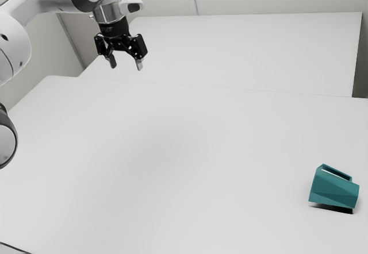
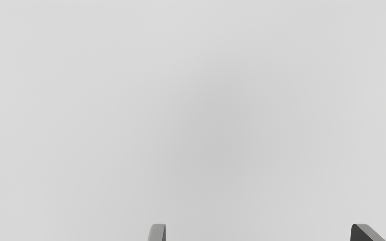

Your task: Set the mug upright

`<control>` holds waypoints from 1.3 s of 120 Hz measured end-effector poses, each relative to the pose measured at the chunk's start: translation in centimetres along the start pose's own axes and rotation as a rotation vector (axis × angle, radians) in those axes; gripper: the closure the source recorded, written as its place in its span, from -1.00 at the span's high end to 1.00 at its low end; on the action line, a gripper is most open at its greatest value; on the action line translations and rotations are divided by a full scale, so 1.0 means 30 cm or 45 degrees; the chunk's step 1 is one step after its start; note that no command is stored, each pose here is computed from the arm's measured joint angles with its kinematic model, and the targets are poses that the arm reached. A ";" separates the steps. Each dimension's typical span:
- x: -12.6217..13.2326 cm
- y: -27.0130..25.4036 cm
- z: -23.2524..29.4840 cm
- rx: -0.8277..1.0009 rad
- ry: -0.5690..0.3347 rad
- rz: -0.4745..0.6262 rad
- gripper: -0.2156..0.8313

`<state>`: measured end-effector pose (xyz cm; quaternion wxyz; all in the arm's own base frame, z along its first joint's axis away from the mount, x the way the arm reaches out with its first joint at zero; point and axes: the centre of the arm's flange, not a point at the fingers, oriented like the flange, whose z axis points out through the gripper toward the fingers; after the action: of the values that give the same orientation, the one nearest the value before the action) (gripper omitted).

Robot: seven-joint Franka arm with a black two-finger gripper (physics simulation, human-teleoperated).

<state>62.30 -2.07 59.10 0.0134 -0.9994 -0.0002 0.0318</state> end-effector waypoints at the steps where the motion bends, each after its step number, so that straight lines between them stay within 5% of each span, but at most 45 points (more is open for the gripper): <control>1: 0.000 0.001 0.000 0.000 0.000 0.001 0.59; 29: -0.014 0.047 0.000 -0.020 -0.002 0.024 0.59; 73: -0.146 0.428 0.385 -0.514 -0.138 0.087 0.59; 156: -0.208 1.011 0.877 -0.995 0.004 0.213 0.59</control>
<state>54.39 -31.67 32.44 -0.3705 -0.9258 0.0691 0.0287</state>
